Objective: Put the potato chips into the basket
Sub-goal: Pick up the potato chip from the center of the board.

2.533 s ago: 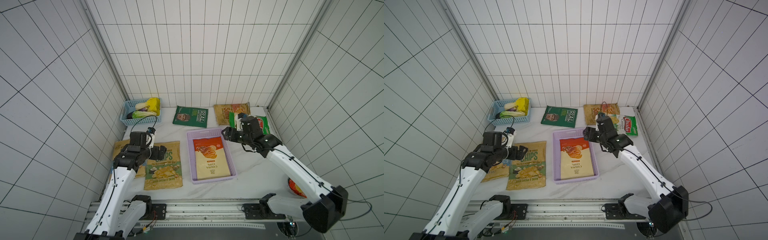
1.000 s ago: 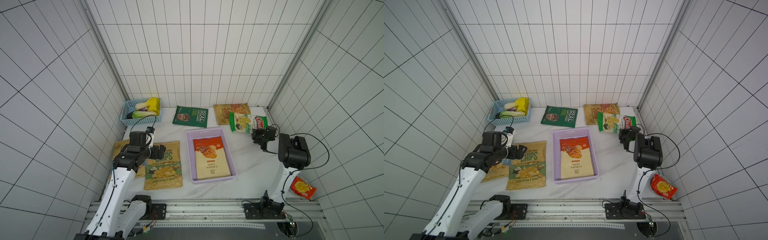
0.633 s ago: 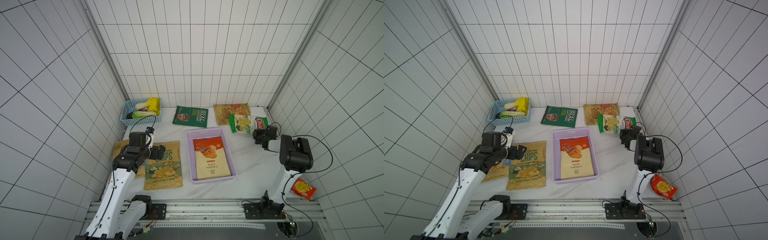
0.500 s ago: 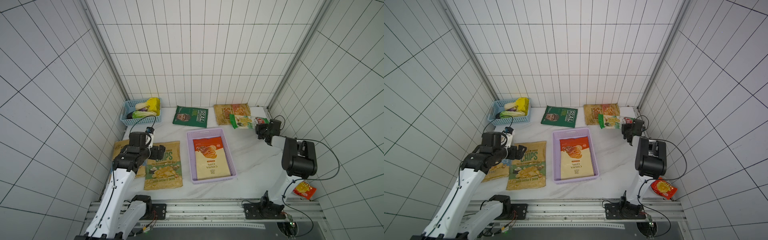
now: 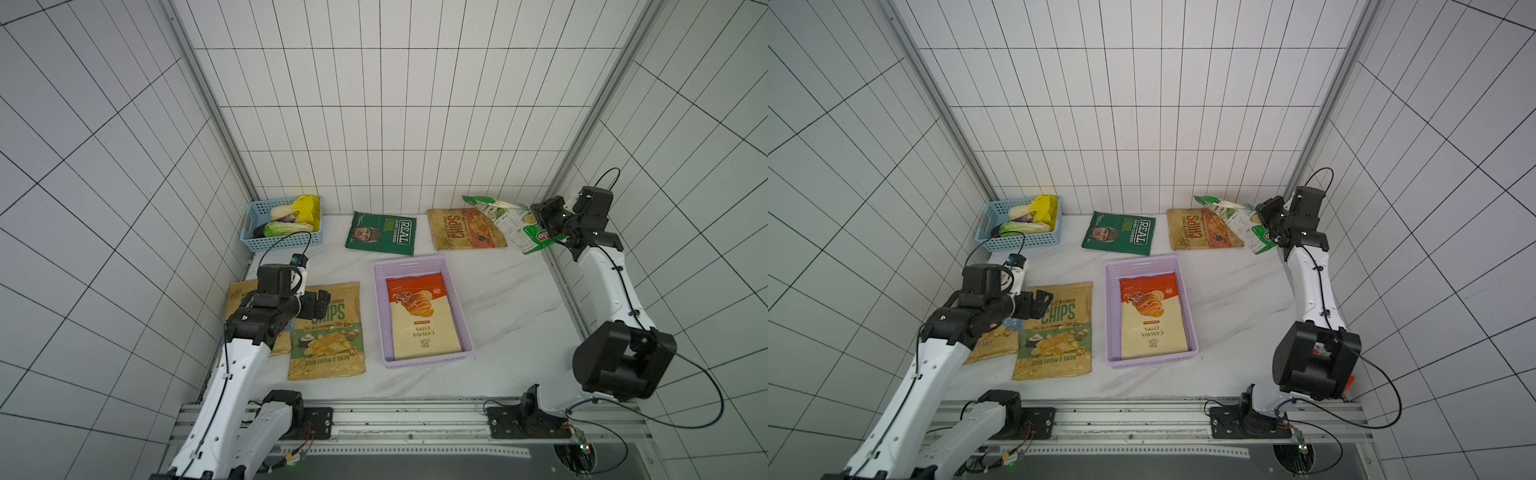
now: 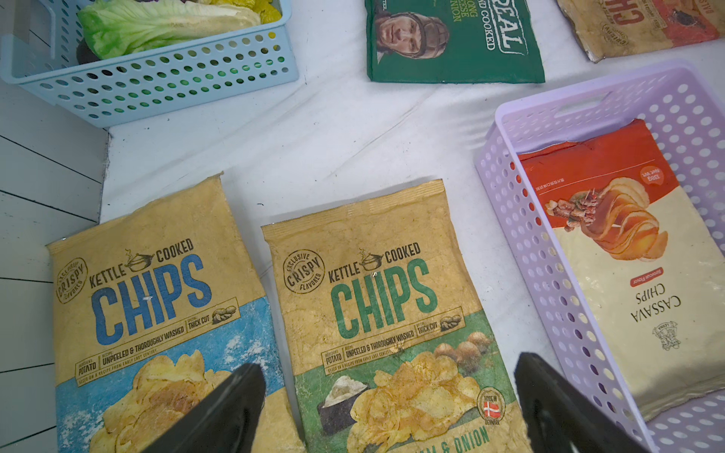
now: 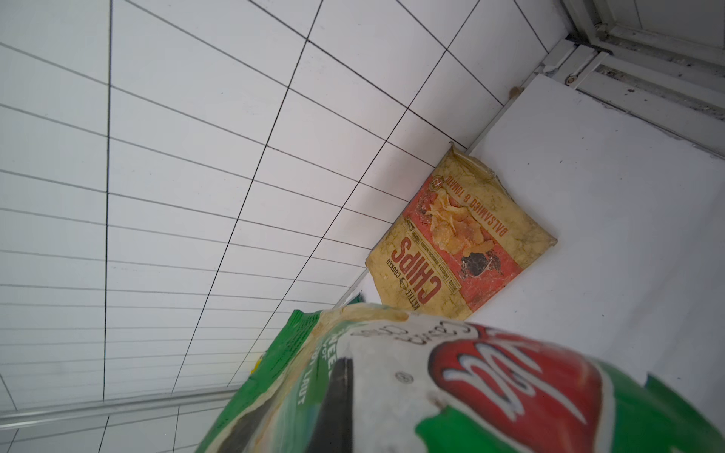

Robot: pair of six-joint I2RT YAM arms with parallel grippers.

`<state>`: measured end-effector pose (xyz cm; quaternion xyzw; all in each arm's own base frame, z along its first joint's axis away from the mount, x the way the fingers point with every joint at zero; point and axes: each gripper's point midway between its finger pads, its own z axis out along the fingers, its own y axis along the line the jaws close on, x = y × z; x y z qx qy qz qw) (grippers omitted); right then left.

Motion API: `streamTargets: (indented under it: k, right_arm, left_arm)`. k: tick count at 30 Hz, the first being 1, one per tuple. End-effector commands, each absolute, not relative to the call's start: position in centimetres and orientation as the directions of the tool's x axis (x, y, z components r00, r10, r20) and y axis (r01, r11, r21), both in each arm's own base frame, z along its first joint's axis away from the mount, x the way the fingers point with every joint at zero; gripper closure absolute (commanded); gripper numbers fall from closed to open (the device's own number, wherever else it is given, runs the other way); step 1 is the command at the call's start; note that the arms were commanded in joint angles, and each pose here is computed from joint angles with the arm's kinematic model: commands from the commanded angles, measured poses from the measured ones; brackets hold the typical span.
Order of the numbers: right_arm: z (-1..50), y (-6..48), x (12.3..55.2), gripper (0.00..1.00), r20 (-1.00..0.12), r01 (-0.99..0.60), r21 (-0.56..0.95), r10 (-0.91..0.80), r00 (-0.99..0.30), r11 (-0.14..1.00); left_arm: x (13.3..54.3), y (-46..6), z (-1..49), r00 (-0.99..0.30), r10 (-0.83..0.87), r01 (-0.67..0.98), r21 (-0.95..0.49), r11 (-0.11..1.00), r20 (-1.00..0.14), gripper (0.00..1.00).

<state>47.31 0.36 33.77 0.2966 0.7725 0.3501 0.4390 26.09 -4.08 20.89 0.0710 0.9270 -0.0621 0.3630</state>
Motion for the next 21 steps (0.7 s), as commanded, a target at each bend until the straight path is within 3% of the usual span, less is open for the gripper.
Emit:
streamTargets:
  k: [1, 13, 21]
  right_arm:
    - [37.0, 2.3, 44.3, 1.00, -0.524, 0.037, 0.774, 0.672, -0.523, 0.632]
    - [40.7, 9.9, 36.0, 1.00, -0.592, -0.213, 0.723, 0.431, -0.681, 0.657]
    - [38.3, 15.7, 30.9, 1.00, -0.578, -0.335, 0.704, 0.231, -0.783, 0.626]
  left_arm:
    - [26.3, -4.1, 21.1, -0.712, 0.085, 0.177, -0.061, 0.982, -0.697, 0.02]
    - [26.3, -4.1, 21.1, -0.714, 0.085, 0.177, -0.061, 0.982, -0.695, 0.02]
    - [26.3, -4.1, 21.1, -0.714, 0.085, 0.177, -0.062, 0.982, -0.695, 0.02]
